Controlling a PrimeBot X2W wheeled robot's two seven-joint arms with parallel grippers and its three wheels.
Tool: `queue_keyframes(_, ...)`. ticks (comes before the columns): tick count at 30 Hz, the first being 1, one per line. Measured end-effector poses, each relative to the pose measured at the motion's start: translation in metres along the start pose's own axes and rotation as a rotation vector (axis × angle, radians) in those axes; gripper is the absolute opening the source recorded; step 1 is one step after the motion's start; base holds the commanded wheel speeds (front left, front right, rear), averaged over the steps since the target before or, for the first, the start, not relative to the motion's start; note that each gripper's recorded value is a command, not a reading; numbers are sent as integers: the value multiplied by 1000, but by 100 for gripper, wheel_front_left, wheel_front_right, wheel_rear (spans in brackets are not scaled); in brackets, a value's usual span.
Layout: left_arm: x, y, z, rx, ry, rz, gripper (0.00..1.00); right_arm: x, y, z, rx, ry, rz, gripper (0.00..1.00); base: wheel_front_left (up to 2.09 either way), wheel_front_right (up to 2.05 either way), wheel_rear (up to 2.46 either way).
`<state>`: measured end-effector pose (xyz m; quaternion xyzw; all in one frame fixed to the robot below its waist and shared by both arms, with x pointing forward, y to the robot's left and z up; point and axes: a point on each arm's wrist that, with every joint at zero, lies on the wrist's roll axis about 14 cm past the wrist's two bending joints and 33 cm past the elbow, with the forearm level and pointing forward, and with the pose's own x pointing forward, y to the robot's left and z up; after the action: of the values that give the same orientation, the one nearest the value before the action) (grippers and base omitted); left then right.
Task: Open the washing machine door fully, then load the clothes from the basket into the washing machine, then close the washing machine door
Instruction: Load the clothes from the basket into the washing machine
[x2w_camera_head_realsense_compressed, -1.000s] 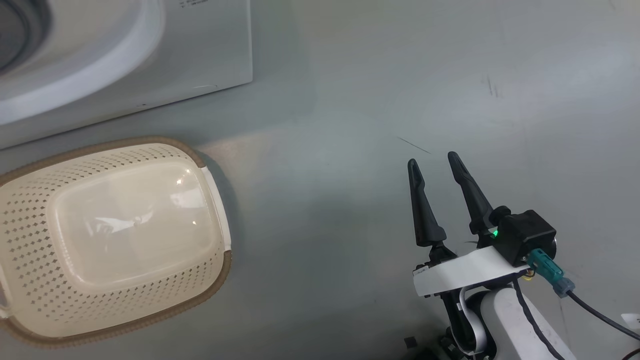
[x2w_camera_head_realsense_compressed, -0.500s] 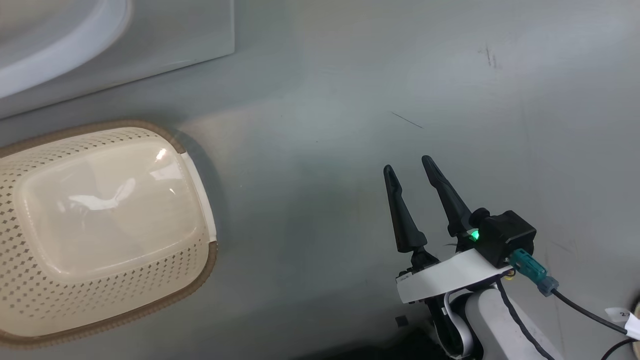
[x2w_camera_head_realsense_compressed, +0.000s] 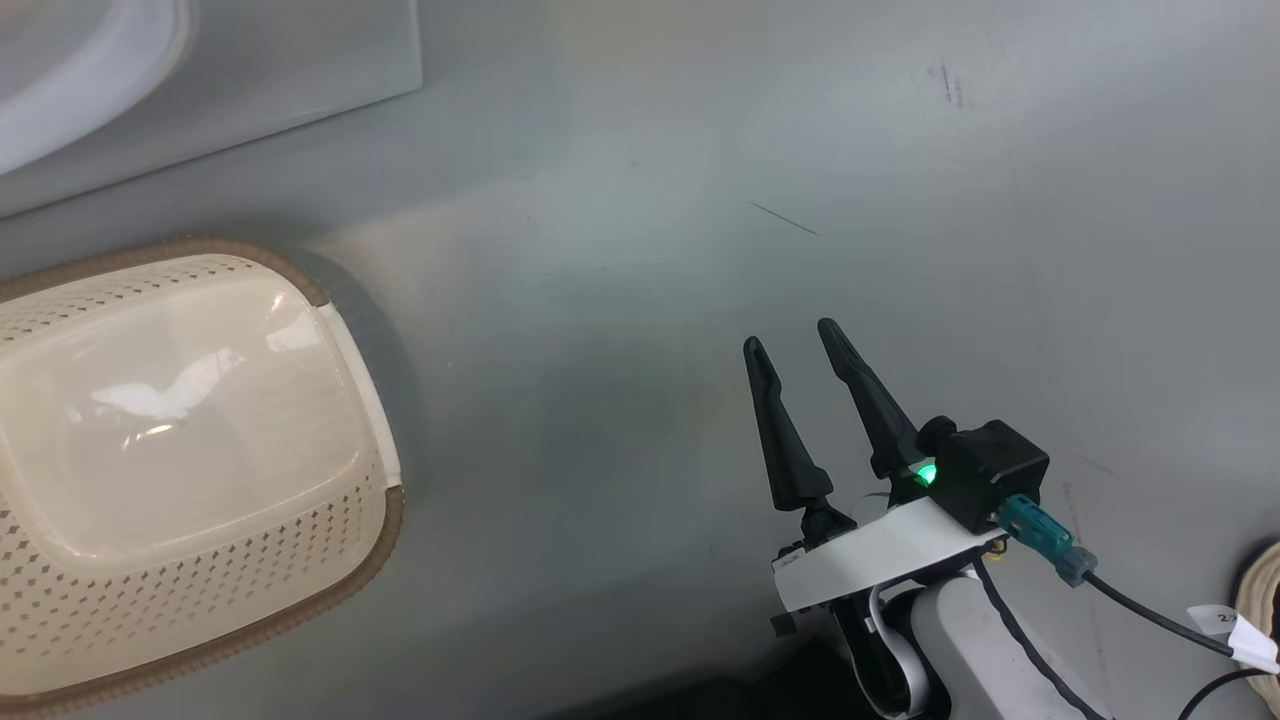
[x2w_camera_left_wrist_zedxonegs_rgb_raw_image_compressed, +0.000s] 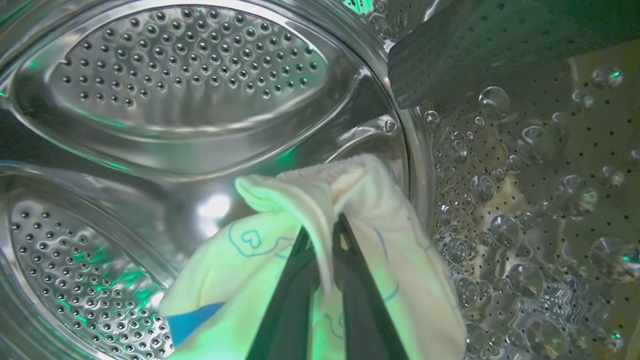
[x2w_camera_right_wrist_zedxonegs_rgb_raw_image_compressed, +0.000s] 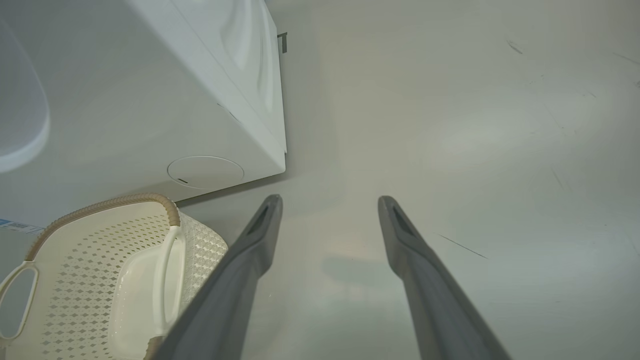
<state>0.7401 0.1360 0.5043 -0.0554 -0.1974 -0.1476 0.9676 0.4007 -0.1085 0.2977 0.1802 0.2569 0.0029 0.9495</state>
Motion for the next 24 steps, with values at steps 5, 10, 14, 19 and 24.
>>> queue_keyframes(5,-5,6,-21,8,82,14,0,2,0,4,-2,-11,-3,100,0,0,0)
queue_keyframes(10,-16,18,-45,1,170,54,0,5,1,8,0,-23,1,100,0,0,0)
queue_keyframes(14,-35,33,-75,-33,295,114,100,5,1,9,0,-26,3,100,0,0,0)
queue_keyframes(19,-37,33,-77,-27,324,114,100,6,2,12,1,-35,8,100,0,0,0)
queue_keyframes(24,-39,26,-76,-38,343,108,100,9,2,25,-8,-72,9,100,0,0,0)
